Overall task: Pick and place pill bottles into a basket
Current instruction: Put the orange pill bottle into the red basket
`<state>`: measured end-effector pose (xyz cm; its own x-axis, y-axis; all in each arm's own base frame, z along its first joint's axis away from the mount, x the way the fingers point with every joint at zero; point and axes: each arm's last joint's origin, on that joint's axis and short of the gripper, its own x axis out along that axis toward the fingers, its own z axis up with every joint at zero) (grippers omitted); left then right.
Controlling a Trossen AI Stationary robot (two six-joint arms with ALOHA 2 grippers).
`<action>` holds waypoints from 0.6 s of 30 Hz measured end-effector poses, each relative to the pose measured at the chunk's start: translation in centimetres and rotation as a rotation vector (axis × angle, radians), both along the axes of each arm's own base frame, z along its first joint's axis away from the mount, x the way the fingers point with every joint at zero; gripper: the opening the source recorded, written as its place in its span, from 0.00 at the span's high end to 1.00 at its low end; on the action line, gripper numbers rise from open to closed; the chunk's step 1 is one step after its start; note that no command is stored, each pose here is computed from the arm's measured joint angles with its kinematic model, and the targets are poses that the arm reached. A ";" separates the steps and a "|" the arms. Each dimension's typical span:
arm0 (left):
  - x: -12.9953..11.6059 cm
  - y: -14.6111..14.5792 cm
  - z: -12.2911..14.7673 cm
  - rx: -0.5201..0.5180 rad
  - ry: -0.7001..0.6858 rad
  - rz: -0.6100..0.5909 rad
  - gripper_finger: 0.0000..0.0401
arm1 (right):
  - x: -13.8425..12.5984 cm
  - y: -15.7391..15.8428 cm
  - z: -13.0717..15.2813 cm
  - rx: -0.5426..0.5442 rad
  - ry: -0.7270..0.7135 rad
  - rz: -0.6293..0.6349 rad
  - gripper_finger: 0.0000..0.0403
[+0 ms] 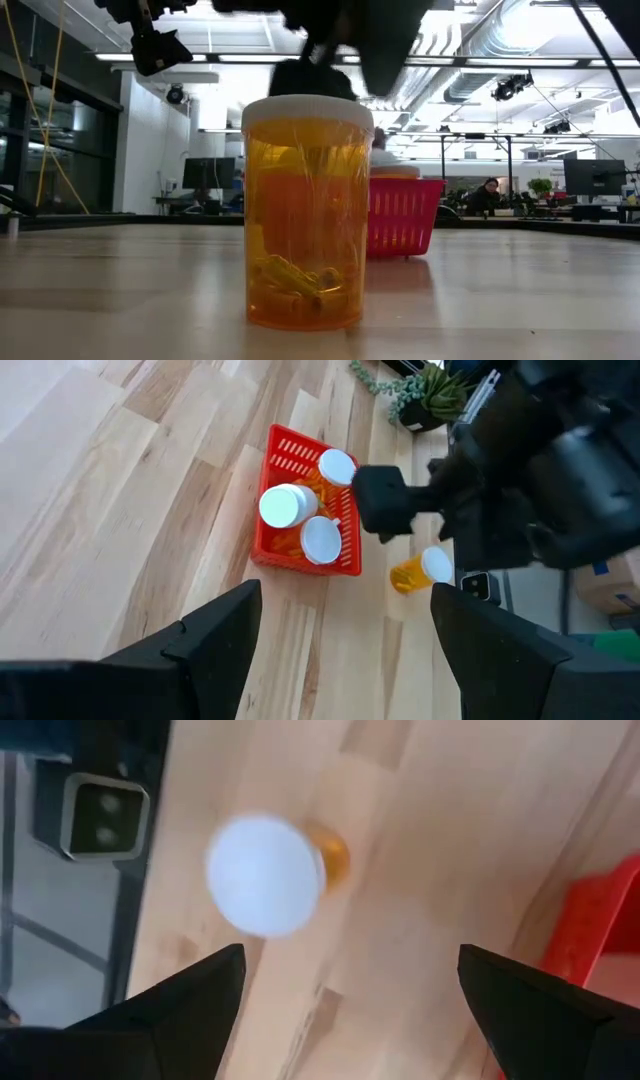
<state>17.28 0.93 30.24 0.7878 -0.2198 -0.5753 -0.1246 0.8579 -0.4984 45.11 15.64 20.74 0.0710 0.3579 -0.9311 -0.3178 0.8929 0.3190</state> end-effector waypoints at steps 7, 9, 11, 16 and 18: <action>0.0 0.0 0.0 0.008 -0.003 -0.006 0.19 | 0.8 1.0 1.8 -0.010 -0.031 0.004 0.12; 0.0 0.0 0.0 0.011 -0.003 -0.008 0.19 | 0.7 1.3 1.9 -0.014 -0.027 -0.005 0.12; 0.0 0.0 0.0 0.016 -0.005 -0.012 0.19 | 0.5 1.6 1.8 -0.010 -0.003 -0.018 0.12; 0.0 0.0 0.0 0.031 -0.015 -0.022 0.19 | 0.1 2.8 1.5 0.008 0.009 -0.014 0.12; 0.1 0.0 0.1 0.035 -0.020 -0.024 0.19 | 0.1 3.0 1.5 0.014 0.004 -0.024 0.12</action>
